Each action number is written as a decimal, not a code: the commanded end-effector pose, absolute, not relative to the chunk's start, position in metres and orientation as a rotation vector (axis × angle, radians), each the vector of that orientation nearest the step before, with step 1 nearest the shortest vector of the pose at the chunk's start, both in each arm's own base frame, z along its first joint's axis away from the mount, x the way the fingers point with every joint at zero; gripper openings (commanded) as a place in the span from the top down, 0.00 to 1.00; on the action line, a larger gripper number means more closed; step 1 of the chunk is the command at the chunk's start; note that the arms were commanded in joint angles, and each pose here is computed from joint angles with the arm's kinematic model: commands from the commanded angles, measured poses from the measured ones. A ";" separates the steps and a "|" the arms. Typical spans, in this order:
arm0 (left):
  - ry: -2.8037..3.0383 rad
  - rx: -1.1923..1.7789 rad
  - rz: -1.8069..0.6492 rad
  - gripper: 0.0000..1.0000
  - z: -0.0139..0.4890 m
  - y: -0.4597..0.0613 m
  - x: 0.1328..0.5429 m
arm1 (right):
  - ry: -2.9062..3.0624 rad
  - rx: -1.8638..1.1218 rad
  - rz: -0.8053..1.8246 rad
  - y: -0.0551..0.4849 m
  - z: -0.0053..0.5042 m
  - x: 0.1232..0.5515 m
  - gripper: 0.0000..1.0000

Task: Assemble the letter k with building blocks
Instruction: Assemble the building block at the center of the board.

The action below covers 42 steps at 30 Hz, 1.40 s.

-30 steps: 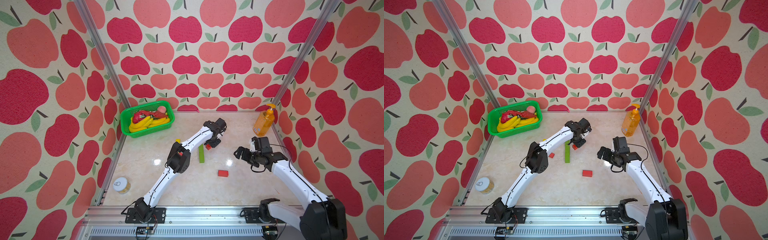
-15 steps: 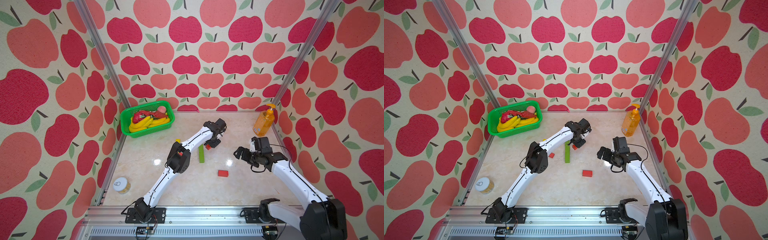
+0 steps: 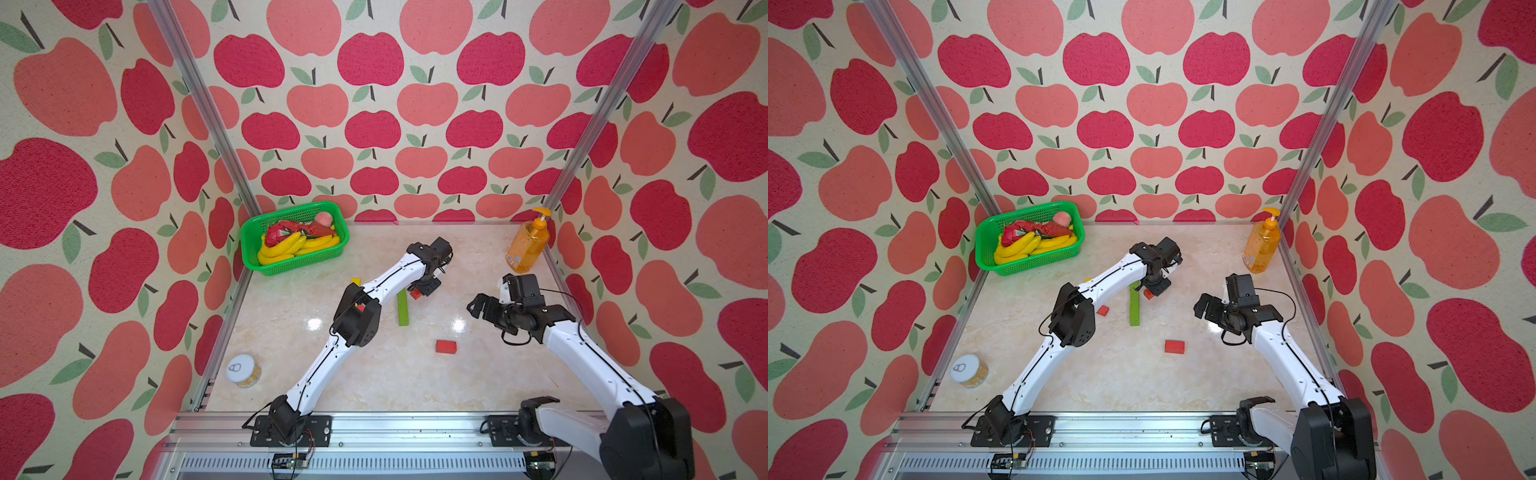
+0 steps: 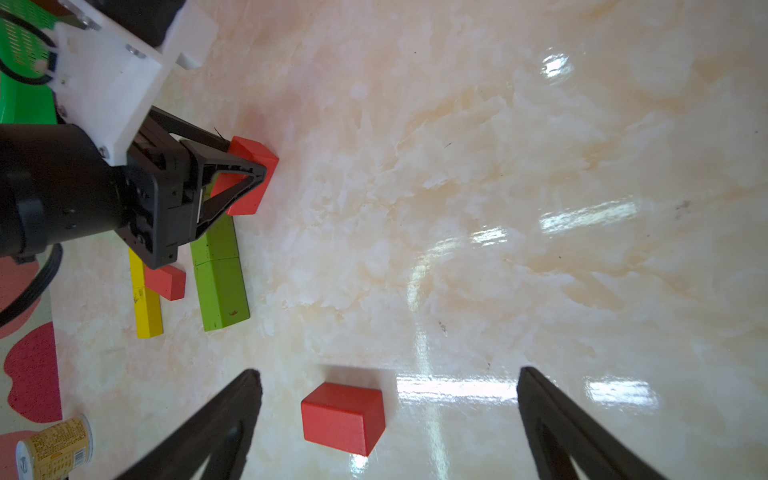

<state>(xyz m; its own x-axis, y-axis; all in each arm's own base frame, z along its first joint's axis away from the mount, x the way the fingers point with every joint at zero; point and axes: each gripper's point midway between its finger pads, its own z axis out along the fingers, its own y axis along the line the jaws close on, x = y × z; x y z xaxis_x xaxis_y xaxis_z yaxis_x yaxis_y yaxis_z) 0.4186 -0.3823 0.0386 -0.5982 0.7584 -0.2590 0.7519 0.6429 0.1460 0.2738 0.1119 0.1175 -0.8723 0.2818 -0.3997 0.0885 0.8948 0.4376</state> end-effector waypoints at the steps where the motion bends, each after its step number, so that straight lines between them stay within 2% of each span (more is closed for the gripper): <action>1: 2.591 1.227 0.096 0.69 0.040 -0.365 0.418 | 2.588 0.280 0.591 0.113 0.118 0.275 0.01; 42: 2.591 1.205 0.140 0.68 0.045 -0.355 0.423 | 2.592 0.279 0.593 0.113 0.116 0.273 0.01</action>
